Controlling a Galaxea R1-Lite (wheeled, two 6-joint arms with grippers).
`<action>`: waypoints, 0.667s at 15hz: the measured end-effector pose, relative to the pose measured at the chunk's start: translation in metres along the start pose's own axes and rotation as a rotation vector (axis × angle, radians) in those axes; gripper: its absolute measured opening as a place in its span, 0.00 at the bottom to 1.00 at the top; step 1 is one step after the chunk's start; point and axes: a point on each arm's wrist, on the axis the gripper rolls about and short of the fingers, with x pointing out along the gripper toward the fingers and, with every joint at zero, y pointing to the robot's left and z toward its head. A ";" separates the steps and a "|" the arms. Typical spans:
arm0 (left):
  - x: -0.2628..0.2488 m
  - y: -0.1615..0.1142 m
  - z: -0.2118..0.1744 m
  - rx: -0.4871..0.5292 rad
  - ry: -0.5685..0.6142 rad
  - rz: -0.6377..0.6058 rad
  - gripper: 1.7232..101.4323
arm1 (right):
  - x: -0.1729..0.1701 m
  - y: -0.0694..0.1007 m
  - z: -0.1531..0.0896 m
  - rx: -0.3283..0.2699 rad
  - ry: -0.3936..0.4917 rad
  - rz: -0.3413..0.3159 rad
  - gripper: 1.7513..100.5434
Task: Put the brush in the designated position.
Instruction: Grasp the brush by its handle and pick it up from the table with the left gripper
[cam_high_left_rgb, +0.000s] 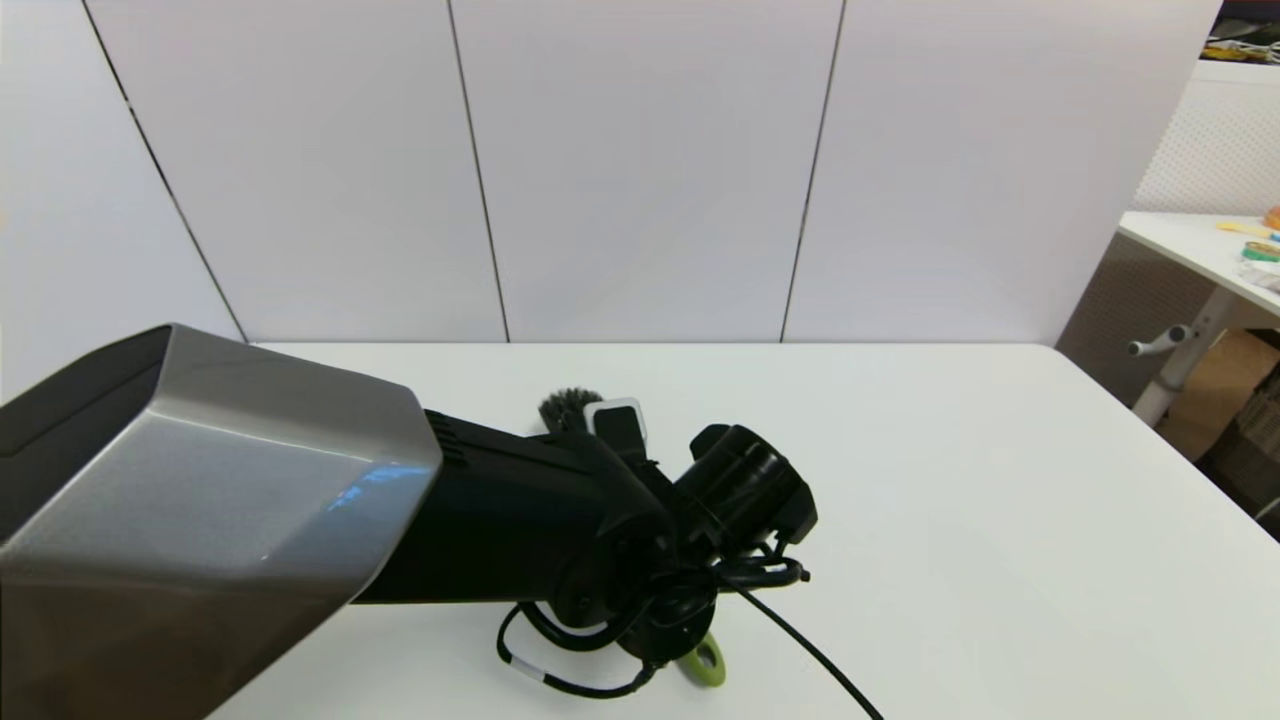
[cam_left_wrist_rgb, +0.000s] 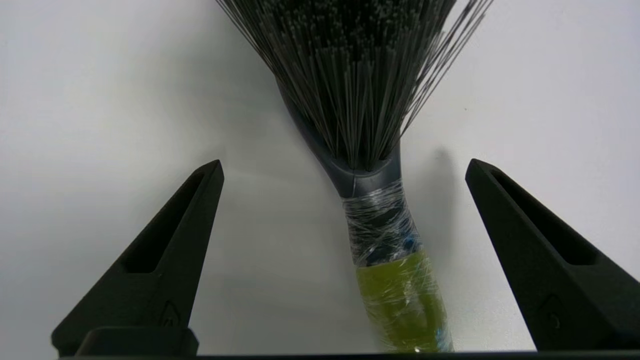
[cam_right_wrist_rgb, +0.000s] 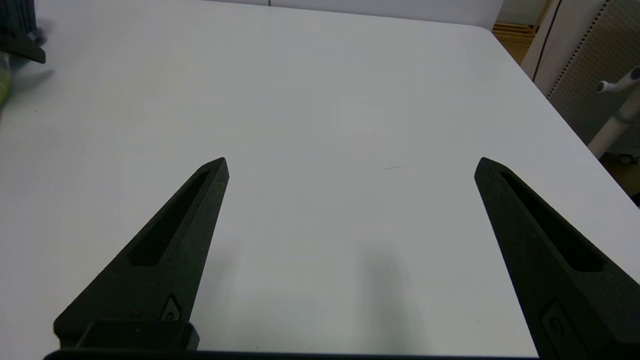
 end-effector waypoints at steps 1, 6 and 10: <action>0.001 0.000 0.000 0.000 0.000 0.001 0.96 | 0.000 0.000 0.000 0.000 0.000 0.000 0.97; 0.003 -0.001 -0.002 0.003 0.004 0.005 0.96 | 0.000 0.000 0.000 0.000 0.000 0.000 0.97; 0.006 -0.002 -0.005 0.010 0.009 0.009 0.96 | 0.000 0.000 0.000 0.000 0.000 0.000 0.97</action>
